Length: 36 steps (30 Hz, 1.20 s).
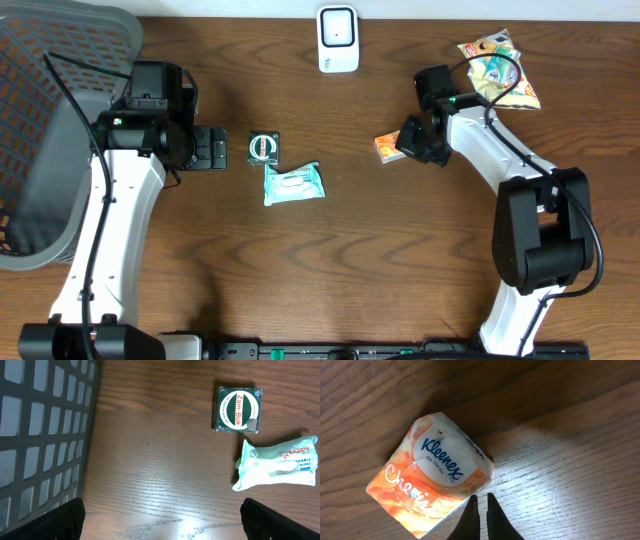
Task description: Scan the item barcode
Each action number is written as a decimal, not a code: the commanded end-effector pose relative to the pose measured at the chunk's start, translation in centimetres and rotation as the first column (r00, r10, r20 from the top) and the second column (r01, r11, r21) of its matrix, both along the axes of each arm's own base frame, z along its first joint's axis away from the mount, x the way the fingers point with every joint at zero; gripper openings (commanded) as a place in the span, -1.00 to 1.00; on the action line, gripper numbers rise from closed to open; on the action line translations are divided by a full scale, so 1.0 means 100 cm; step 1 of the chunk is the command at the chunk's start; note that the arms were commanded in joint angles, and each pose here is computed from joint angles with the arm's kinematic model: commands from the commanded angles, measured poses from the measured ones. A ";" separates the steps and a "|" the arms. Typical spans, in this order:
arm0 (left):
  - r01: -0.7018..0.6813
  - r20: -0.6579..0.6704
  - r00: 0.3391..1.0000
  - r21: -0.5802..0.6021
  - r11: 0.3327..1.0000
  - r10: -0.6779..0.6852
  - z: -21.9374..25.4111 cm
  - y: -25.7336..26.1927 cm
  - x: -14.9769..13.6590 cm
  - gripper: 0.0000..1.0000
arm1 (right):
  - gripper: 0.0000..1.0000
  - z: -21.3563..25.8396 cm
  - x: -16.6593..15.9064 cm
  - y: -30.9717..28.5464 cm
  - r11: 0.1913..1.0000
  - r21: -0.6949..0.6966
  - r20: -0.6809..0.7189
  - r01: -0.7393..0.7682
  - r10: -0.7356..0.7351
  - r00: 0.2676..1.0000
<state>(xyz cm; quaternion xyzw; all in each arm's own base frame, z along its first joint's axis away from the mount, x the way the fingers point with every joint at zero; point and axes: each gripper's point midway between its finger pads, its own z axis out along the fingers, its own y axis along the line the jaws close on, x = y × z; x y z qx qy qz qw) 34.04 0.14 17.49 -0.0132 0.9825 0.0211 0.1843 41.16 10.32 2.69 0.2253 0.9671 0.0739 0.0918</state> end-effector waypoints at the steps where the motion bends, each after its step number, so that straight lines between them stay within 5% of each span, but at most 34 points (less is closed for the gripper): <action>1: 0.003 -0.014 1.000 0.011 1.000 -0.003 -0.004 0.001 -0.001 0.95 | -0.97 -0.005 -0.003 -0.001 1.000 -0.005 -0.014 0.020 -0.020 1.000; 28: 0.003 -0.014 1.000 0.011 1.000 -0.003 -0.004 0.001 -0.001 0.96 | -0.93 0.000 0.022 0.001 0.998 -0.058 0.107 0.009 -0.002 0.994; 36: 0.003 -0.014 1.000 0.011 1.000 -0.003 -0.004 0.001 -0.001 0.96 | -0.98 0.010 0.014 -0.031 0.982 -0.187 0.087 0.002 0.014 0.996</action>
